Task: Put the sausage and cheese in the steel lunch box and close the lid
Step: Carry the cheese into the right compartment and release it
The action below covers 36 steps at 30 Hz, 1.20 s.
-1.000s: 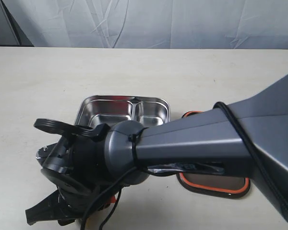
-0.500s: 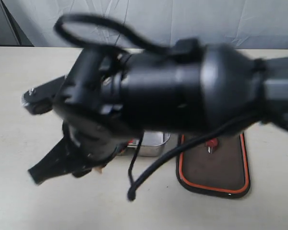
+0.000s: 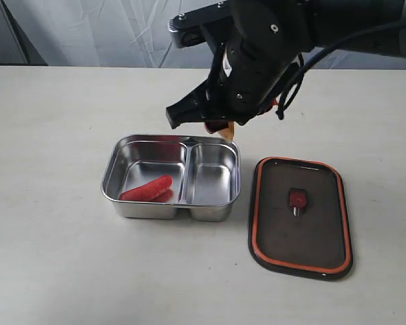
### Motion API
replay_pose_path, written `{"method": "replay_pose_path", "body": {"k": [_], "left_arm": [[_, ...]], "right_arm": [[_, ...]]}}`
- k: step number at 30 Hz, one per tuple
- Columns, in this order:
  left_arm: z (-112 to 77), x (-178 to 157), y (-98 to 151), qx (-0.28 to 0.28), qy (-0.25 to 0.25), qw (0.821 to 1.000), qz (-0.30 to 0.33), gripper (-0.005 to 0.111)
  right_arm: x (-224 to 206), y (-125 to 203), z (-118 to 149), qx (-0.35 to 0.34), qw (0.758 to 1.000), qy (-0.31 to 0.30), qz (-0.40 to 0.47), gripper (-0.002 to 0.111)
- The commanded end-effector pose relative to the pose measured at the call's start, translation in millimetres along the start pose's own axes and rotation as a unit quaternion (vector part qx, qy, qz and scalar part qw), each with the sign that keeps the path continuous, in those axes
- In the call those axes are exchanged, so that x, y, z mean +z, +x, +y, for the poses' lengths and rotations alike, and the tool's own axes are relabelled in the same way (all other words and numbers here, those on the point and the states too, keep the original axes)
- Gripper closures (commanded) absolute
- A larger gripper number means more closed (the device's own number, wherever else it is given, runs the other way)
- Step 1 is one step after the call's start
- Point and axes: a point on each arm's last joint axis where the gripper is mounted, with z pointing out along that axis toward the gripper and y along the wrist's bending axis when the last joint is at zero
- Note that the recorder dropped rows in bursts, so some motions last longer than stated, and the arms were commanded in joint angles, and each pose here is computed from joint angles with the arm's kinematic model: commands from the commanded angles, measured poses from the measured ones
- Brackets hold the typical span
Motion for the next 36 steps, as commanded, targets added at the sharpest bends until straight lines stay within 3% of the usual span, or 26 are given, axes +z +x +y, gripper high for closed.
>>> {"method": "replay_pose_path", "body": {"k": [1,14,16,20,23,31,36], "left_arm": [[-0.4,-0.3,0.2,0.001,0.003,1.000,-0.005,0.107],[-0.4,-0.3,0.2,0.001,0.003,1.000,-0.005,0.107],[-0.4,-0.3,0.2,0.001,0.003,1.000,-0.005,0.107],[-0.4,-0.3,0.2,0.001,0.003,1.000,-0.005,0.107],[-0.4,-0.3,0.2,0.001,0.003,1.000,-0.005,0.107],[-0.4,-0.3,0.2,0.001,0.003,1.000,-0.005,0.107],[-0.4,-0.3,0.2,0.001,0.003,1.000,-0.005,0.107]], "right_arm": [[20.5,-3.1,-12.7,-0.013,1.000,-0.006,0.014,0.109],[89.9,8.0,-3.2,-0.042,0.997,-0.002,0.071,0.108],[93.7,9.3,-2.8,-0.043,0.996,-0.001,0.076,0.101],[95.5,9.6,-3.3,-0.047,0.996,0.003,0.077,0.068],[95.4,9.9,-5.0,-0.056,0.995,0.011,0.079,0.052],[91.1,14.1,-9.8,-0.068,0.991,0.032,0.107,0.048],[69.3,13.0,-27.3,-0.028,0.991,0.047,0.122,0.049]]}}
